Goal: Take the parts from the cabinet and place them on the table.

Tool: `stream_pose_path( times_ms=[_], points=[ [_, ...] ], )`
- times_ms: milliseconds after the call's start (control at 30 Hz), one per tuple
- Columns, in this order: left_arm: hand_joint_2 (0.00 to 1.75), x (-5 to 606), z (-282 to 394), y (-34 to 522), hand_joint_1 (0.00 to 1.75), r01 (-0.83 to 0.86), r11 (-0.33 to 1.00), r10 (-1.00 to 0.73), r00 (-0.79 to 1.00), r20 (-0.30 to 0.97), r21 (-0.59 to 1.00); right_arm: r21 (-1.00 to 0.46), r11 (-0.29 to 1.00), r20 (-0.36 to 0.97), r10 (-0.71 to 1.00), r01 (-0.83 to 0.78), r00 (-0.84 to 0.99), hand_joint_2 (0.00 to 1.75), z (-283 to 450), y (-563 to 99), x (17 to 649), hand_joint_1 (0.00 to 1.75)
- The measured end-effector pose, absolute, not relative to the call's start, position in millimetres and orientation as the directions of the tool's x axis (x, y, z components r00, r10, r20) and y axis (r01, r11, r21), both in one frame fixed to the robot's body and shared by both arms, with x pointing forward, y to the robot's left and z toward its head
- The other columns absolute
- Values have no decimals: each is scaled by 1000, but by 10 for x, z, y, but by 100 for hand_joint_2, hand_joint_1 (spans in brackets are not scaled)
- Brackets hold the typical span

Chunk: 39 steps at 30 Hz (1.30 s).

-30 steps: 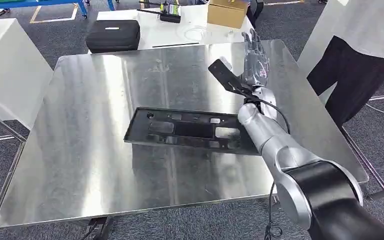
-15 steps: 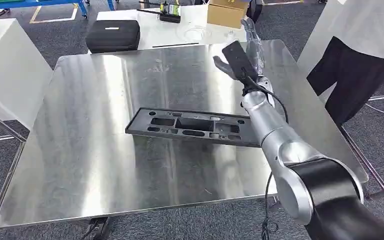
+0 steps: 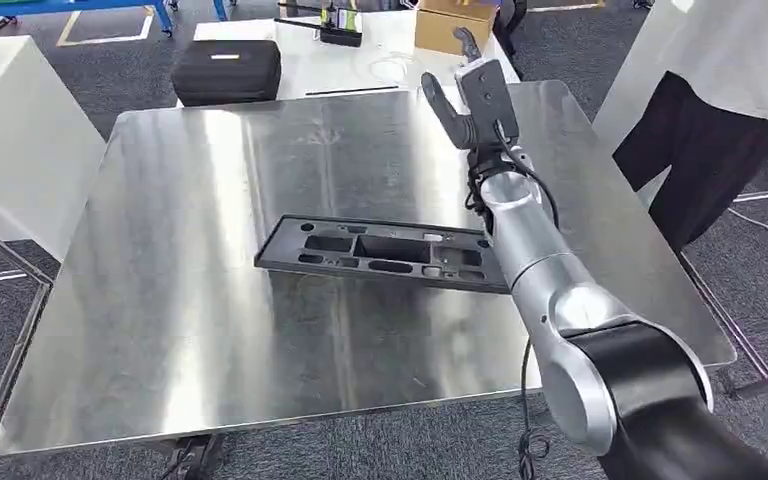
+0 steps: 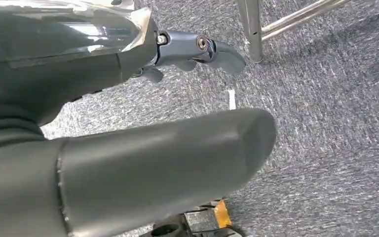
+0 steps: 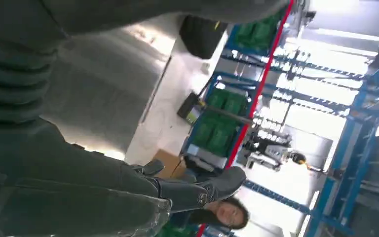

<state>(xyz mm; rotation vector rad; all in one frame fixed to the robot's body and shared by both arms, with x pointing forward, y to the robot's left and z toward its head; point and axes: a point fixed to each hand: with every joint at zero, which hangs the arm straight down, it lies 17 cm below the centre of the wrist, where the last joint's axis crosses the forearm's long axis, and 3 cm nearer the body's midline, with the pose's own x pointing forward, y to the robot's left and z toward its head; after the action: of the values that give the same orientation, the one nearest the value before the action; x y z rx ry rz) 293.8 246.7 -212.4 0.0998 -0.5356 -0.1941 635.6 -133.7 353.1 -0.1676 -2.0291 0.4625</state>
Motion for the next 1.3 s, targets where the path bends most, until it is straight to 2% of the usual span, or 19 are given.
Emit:
stream_pose_path(
  times_ms=[867, 1300],
  points=[
    [0, 2889, -2153, 2527, 0, 117, 979, -184, 849, 494, 164, -401, 902, 824, 279, -158, -492, 0, 3409, -886, 6198, 0],
    [0, 2880, -2153, 2469, 0, 130, 976, -200, 845, 495, 173, -416, 903, 820, 319, -112, -476, 0, 3173, -1082, 6183, 0]
  ],
)
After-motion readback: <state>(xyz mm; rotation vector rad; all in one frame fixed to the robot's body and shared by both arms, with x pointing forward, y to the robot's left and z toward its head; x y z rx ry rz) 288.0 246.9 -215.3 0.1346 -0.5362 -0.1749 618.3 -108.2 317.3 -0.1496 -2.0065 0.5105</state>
